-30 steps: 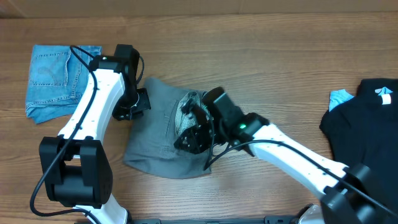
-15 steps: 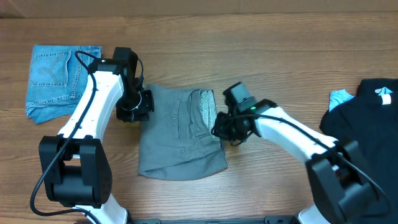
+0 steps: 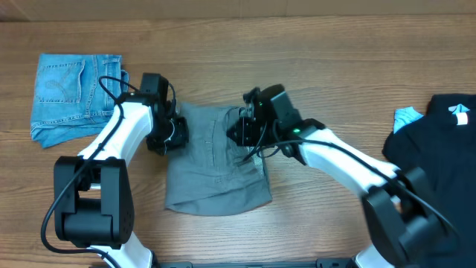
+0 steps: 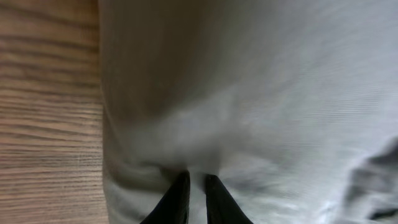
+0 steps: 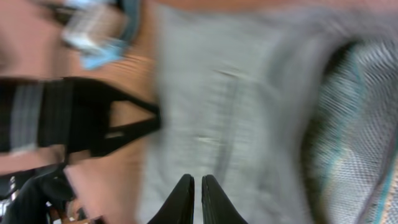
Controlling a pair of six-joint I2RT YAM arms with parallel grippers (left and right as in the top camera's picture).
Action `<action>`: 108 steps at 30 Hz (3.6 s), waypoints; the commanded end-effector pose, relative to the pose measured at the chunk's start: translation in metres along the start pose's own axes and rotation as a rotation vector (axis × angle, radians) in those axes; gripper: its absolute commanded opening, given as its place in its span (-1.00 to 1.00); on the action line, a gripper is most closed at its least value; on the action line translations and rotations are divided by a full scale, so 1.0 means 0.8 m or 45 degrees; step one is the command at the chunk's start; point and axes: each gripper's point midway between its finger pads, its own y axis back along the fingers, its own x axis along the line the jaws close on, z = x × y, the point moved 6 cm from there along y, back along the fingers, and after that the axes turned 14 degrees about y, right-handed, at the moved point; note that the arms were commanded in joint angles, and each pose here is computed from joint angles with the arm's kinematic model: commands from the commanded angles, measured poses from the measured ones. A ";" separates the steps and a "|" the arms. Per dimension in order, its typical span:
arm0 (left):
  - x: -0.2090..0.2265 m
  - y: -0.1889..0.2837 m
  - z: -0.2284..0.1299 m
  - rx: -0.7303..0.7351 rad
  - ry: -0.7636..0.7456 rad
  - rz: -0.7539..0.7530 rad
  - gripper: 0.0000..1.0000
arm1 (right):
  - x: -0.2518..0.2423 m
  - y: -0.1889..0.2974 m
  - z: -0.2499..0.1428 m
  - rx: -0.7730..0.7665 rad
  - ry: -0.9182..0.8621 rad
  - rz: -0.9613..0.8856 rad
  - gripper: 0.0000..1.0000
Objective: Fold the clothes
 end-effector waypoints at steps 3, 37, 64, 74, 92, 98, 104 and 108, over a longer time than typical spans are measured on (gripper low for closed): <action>0.021 -0.010 -0.009 0.001 -0.039 0.128 -0.72 | -0.083 -0.022 -0.046 0.179 -0.443 -0.324 -0.92; -0.027 0.032 0.008 0.087 -0.126 -0.382 -0.55 | -0.040 0.072 -0.109 0.438 -0.660 -0.327 -0.92; -0.039 0.064 0.007 0.120 -0.245 -0.415 -0.23 | -0.134 0.133 -0.133 0.435 -0.548 0.056 0.34; -0.039 0.064 0.007 0.121 -0.243 -0.415 -0.21 | -0.099 0.092 -0.178 0.648 -0.433 -0.025 0.03; -0.036 0.064 0.001 0.152 -0.231 -0.404 -0.13 | -0.198 0.189 0.006 0.004 -0.430 -0.503 -0.07; -0.040 0.064 0.009 0.106 -0.259 -0.421 -0.12 | -0.139 0.185 -0.018 0.279 -0.454 -0.297 0.17; -0.044 0.065 0.016 0.067 -0.276 -0.445 -0.07 | -0.144 0.128 -0.049 0.275 -0.479 -0.364 0.30; -0.044 0.065 0.015 0.070 -0.275 -0.443 -0.03 | -0.152 0.116 -0.052 0.218 -0.512 -0.425 -0.23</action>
